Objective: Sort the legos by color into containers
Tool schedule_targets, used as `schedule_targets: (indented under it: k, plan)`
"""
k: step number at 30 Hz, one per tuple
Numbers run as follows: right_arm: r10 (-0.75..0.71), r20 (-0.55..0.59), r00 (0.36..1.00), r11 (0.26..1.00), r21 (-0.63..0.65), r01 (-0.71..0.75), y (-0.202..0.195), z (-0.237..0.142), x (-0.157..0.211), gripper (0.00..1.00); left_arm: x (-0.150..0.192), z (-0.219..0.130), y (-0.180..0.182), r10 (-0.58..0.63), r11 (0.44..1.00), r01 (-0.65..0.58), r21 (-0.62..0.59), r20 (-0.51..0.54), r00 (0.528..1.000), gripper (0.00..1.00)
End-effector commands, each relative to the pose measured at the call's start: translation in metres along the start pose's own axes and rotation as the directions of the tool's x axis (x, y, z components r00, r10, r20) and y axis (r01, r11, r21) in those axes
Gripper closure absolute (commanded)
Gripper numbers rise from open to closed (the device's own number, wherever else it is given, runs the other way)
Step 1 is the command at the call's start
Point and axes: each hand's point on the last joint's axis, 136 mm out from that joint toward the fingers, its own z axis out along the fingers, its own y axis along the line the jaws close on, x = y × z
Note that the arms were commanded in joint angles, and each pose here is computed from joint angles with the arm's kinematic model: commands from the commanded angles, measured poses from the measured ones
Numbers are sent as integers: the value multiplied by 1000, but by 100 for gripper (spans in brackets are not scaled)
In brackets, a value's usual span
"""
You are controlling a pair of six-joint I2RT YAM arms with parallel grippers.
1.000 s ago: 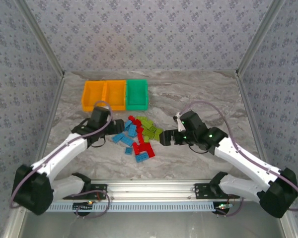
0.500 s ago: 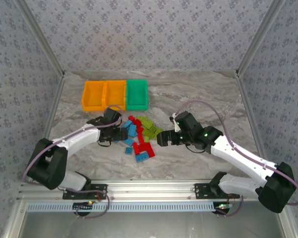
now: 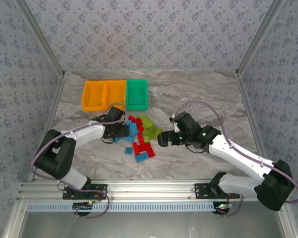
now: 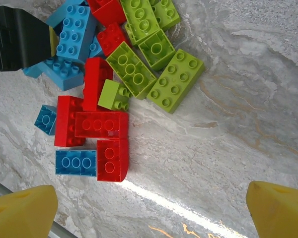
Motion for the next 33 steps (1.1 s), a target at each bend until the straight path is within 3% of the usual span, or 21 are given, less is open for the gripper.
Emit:
schedule_targets:
  k: [1, 6, 11, 18, 26, 33]
  plan:
    - [2, -9, 1000, 1000, 14, -2, -2, 1, 4, 0, 11, 2, 22, -26, 996, 25, -82, -13, 1000, 33]
    - [7, -6, 1000, 1000, 9, -7, -1, 2, 4, 0, 9, -14, 31, -61, 996, 64, -65, 49, 997, 38]
    - [10, 4, 1000, 1000, 2, -10, 1, 1, 1, 0, 2, -32, 22, -48, 999, 44, 30, 114, 992, 38]
    - [14, 15, 1000, 1000, -4, -14, 4, 2, -2, 0, 11, -11, 41, -37, 996, 37, -84, 10, 999, 33]
    - [20, 6, 1000, 1000, -22, -20, 9, 0, 0, 0, 11, -2, 35, -42, 998, 42, -57, 3, 999, 68]
    - [10, 22, 1000, 999, -36, -9, 17, -3, -9, 0, -20, -32, 36, -29, 997, 36, -61, 121, 992, 77]
